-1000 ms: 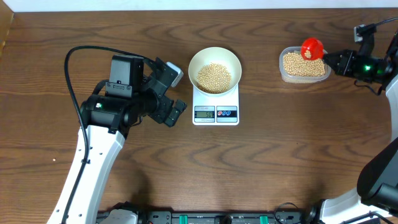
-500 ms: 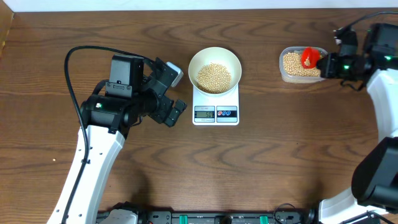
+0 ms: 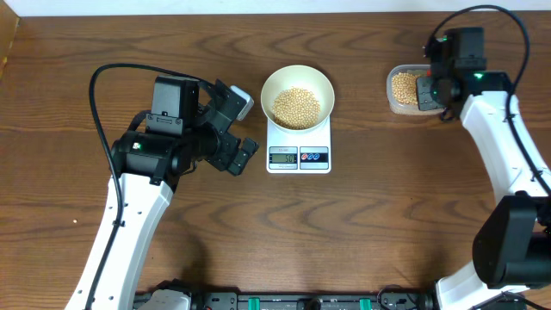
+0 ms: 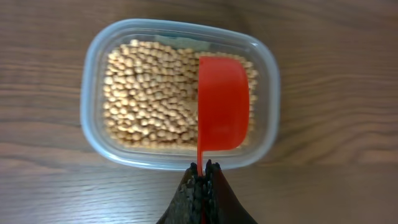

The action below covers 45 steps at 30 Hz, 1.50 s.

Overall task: Scoop item into bowl and weigh 50g on scale
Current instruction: 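Lower the scoop into the tub and release it with the right gripper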

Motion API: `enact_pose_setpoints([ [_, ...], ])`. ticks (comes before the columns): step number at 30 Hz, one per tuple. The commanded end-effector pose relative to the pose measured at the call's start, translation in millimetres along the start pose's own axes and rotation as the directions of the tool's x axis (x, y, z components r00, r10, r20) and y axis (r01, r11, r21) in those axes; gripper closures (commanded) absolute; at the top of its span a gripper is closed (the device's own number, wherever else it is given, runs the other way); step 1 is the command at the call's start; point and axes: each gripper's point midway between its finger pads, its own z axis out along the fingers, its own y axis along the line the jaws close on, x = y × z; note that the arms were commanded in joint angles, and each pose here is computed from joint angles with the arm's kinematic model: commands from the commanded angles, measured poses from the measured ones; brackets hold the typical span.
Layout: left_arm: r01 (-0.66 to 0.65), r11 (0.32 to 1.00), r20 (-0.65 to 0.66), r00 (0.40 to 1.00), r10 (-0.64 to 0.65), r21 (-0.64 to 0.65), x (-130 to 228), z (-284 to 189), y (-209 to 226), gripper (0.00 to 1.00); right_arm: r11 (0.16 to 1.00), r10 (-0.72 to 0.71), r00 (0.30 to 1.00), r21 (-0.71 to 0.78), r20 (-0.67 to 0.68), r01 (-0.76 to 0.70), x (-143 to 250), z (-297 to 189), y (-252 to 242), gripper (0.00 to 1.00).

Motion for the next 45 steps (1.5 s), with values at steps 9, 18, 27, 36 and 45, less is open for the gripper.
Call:
enact_pose_setpoints([
  [9, -0.019, 1.0, 0.01, 1.0, 0.019, -0.008, -4.6, -3.2, 0.6, 0.04, 0.905, -0.214, 0.976, 0.368, -0.037, 0.213, -15.2, -25.8, -7.7, 0.99],
  [18, -0.019, 1.0, 0.01, 1.0, 0.019, -0.008, -4.6, -3.2, 0.6, 0.04, 0.915, -0.214, 0.977, 0.346, -0.02, 0.208, -16.8, -26.2, 3.6, 0.99],
  [27, -0.019, 1.0, 0.01, 1.0, 0.019, -0.008, -4.6, -3.2, 0.6, 0.04, 0.984, -0.115, 0.993, 0.141, 0.037, 0.108, -16.2, -17.1, 38.4, 0.99],
  [36, -0.019, 1.0, 0.01, 1.0, 0.019, -0.008, -4.6, -3.2, 0.6, 0.04, 0.953, 0.267, 0.962, -0.163, 0.055, -0.256, -24.5, -32.7, 61.2, 0.98],
  [45, -0.019, 1.0, 0.01, 1.0, 0.019, -0.008, -4.6, -3.2, 0.6, 0.04, 0.556, 0.788, 0.589, -0.206, -0.177, -0.805, -6.1, -18.2, 37.5, 0.99],
])
